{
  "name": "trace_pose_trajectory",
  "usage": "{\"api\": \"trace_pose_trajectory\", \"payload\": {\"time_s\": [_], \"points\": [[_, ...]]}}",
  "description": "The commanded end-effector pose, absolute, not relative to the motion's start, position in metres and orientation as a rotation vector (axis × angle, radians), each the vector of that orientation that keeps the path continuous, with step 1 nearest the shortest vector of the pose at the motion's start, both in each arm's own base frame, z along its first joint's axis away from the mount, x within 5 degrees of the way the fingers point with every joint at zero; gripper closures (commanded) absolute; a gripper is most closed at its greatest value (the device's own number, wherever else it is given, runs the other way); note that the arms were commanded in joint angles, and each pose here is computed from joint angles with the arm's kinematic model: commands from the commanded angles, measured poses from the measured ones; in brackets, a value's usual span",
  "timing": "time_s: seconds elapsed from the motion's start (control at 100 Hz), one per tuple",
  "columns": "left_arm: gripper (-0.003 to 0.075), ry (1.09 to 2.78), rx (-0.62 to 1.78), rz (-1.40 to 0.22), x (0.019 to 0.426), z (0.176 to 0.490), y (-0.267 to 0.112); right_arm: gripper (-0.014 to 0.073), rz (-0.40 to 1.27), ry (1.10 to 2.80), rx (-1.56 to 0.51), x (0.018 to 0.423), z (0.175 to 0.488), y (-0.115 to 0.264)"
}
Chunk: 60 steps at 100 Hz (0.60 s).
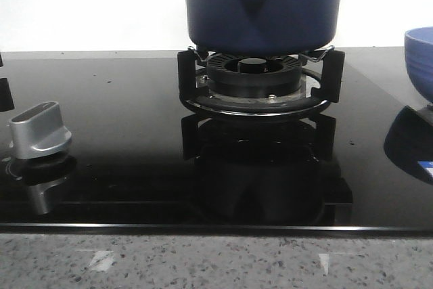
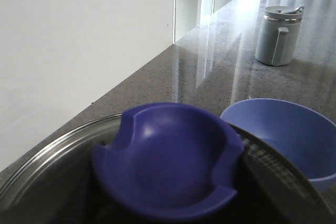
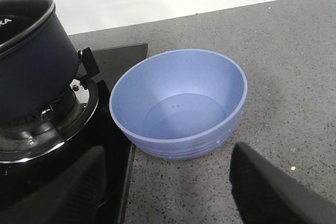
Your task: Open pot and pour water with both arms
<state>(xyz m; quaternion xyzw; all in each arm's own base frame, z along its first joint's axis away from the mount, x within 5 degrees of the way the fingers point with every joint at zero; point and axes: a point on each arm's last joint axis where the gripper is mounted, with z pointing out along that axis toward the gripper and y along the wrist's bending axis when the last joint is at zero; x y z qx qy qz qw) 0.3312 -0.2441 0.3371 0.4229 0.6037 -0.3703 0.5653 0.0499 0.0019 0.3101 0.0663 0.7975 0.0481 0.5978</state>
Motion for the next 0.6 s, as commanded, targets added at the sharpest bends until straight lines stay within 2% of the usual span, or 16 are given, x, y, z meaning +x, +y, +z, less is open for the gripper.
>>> {"api": "trace_pose_trajectory", "payload": {"time_s": [0.0, 0.4, 0.59], "points": [[0.0487, 1.259, 0.915, -1.009, 0.315, 0.388, -0.243, 0.0139, 0.110, 1.763, 0.142, 0.052, 0.326, 0.002], [0.0485, 1.249, 0.884, -1.014, 0.316, 0.400, -0.235, 0.0139, 0.110, 1.763, 0.142, 0.052, 0.326, 0.002], [0.0409, 1.254, 0.873, -1.028, 0.317, 0.401, -0.232, 0.0139, 0.113, 1.765, 0.144, 0.052, 0.326, 0.002]]}}
